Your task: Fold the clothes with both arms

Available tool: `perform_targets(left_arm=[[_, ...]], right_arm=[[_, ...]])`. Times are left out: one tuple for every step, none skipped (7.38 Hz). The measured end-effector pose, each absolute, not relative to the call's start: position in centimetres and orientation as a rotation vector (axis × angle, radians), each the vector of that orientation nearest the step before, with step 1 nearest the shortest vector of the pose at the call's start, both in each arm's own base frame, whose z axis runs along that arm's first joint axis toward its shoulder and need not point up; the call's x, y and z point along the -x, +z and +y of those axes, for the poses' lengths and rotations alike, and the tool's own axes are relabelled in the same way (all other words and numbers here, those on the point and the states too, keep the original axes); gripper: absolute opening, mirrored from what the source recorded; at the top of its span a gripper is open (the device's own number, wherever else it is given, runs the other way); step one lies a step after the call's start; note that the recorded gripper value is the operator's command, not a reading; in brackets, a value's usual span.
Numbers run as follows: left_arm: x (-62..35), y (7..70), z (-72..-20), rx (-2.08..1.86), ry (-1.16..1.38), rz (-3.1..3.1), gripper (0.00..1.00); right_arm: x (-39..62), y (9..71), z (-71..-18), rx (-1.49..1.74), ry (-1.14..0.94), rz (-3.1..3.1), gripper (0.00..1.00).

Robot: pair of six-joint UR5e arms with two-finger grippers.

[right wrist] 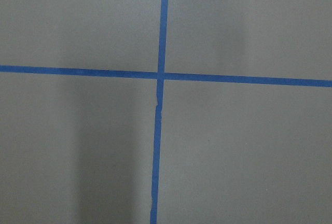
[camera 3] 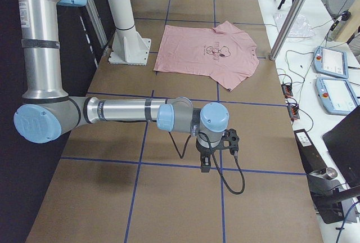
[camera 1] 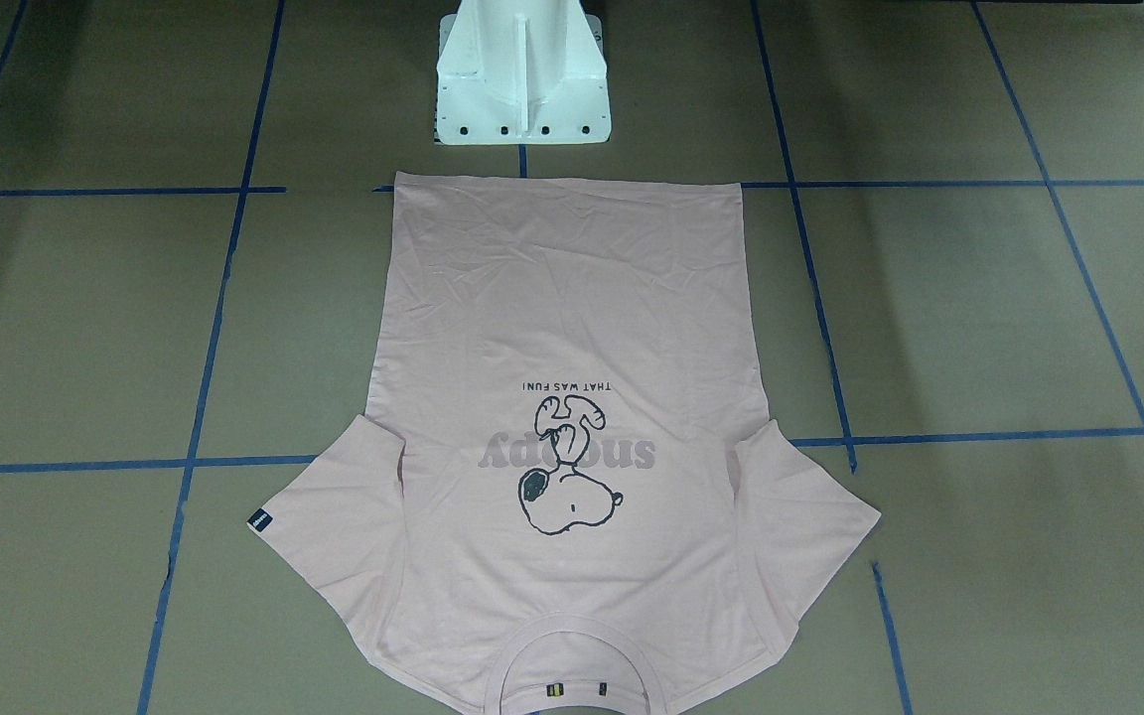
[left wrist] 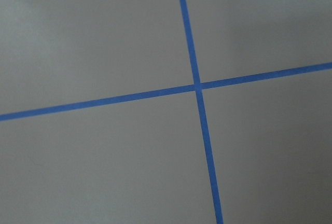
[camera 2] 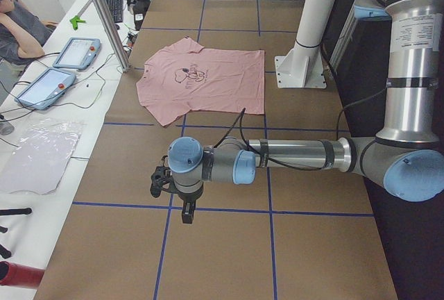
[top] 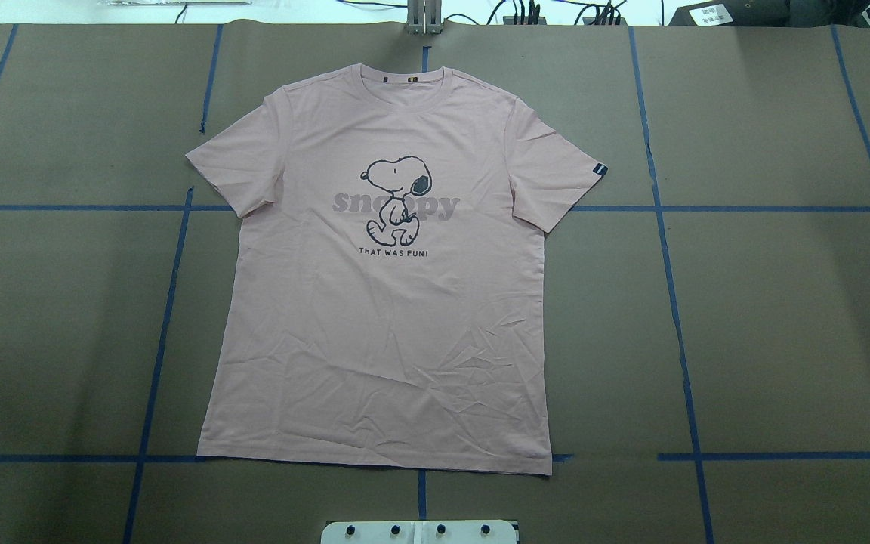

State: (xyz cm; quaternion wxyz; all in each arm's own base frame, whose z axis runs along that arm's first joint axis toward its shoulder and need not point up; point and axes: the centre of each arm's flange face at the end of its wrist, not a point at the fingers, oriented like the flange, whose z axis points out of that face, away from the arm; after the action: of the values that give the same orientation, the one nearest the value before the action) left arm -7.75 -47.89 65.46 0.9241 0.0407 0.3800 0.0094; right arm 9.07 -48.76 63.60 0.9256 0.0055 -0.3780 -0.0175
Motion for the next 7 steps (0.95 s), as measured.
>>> perform_targets(left_arm=[[7.7, 65.4, -47.9, -0.085, 0.019, 0.780, 1.00], [7.7, 65.1, -48.2, -0.089, 0.022, 0.781, 1.00], [7.7, 64.3, -48.9, -0.104, 0.029, 0.781, 1.00], [7.6, 62.7, -50.5, -0.134, 0.043, 0.781, 1.00], [7.5, 60.1, -52.8, -0.182, 0.066, 0.782, 1.00], [7.4, 56.6, -55.1, -0.249, 0.100, 0.789, 1.00], [6.4, 53.5, -56.8, -0.330, 0.155, 0.806, 1.00]], right_arm=[[-9.1, 63.5, -48.8, -0.013, -0.036, -0.776, 1.00], [-9.0, 63.2, -49.0, -0.017, -0.038, -0.777, 1.00], [-8.9, 62.6, -49.6, -0.028, -0.045, -0.778, 1.00], [-8.1, 61.2, -50.9, -0.054, -0.074, -0.777, 1.00], [-6.1, 59.6, -52.7, -0.107, -0.134, -0.773, 1.00], [-3.2, 57.7, -54.7, -0.183, -0.189, -0.773, 1.00], [-0.1, 55.7, -56.7, -0.242, -0.204, -0.786, 1.00]])
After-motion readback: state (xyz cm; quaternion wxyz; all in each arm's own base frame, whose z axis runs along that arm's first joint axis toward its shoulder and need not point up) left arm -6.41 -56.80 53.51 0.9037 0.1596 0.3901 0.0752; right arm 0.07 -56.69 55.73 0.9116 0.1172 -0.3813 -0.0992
